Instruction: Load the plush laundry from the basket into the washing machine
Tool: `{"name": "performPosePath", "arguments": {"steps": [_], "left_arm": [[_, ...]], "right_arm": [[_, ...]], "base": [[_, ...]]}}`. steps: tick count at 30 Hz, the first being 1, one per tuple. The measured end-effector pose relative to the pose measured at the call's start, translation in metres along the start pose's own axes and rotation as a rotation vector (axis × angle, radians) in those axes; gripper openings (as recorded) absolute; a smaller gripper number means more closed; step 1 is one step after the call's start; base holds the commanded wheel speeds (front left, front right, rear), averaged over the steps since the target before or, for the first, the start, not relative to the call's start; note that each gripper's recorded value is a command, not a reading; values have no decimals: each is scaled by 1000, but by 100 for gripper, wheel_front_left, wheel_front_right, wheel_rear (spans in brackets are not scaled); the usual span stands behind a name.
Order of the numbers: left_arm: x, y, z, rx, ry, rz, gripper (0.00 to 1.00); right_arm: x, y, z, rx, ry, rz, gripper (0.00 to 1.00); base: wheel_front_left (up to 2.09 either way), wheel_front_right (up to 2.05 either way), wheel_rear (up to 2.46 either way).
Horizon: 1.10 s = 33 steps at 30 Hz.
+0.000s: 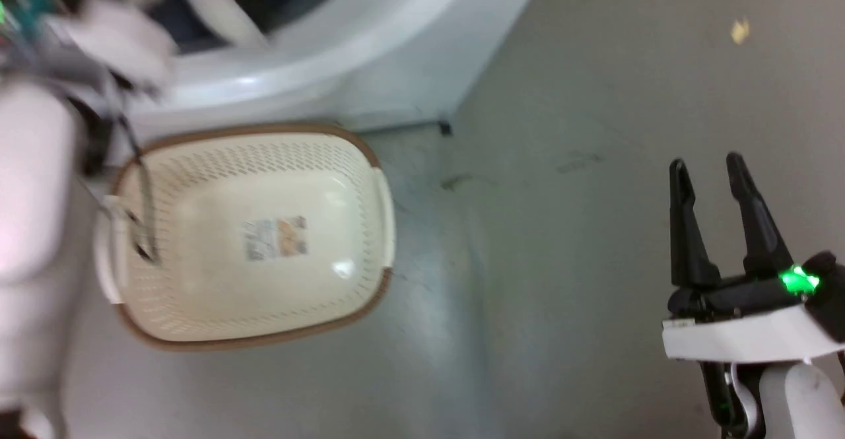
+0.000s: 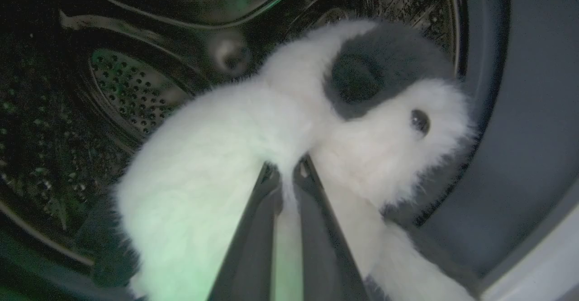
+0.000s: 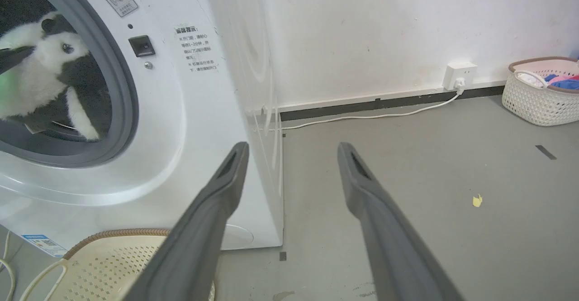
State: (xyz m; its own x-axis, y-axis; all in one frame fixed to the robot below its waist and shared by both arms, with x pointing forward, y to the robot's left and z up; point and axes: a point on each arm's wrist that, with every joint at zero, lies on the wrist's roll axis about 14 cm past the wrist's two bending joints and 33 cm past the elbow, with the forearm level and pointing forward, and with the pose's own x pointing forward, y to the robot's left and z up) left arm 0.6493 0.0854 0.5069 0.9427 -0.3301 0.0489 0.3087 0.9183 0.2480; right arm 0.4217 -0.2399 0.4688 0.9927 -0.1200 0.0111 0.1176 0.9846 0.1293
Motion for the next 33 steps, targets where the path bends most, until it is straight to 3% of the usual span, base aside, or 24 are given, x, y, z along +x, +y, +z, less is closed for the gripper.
{"name": "performPosePath", "arguments": {"steps": [11, 17, 24, 25, 26, 33], "left_arm": [[101, 25, -59, 39, 161, 46, 0], [107, 0, -129, 36, 345, -27, 0], [106, 0, -133, 40, 337, -32, 0], [105, 0, -131, 42, 330, -33, 42], [104, 0, -129, 44, 323, -33, 98], [81, -1, -97, 16, 230, -28, 100]], "right_arm": [[3, -33, -33, -22, 98, -96, 100], [-3, -45, -47, -40, 144, -131, 100], [7, -42, -49, -44, 136, -115, 100], [8, -41, -48, -47, 133, -110, 100], [9, -40, -47, -50, 128, -106, 100], [12, -36, -17, -94, 48, -84, 100]], "base": [[0, 0, 0], [0, 0, 0], [0, 0, 0], [0, 0, 0], [0, 0, 0], [0, 0, 0]]}}
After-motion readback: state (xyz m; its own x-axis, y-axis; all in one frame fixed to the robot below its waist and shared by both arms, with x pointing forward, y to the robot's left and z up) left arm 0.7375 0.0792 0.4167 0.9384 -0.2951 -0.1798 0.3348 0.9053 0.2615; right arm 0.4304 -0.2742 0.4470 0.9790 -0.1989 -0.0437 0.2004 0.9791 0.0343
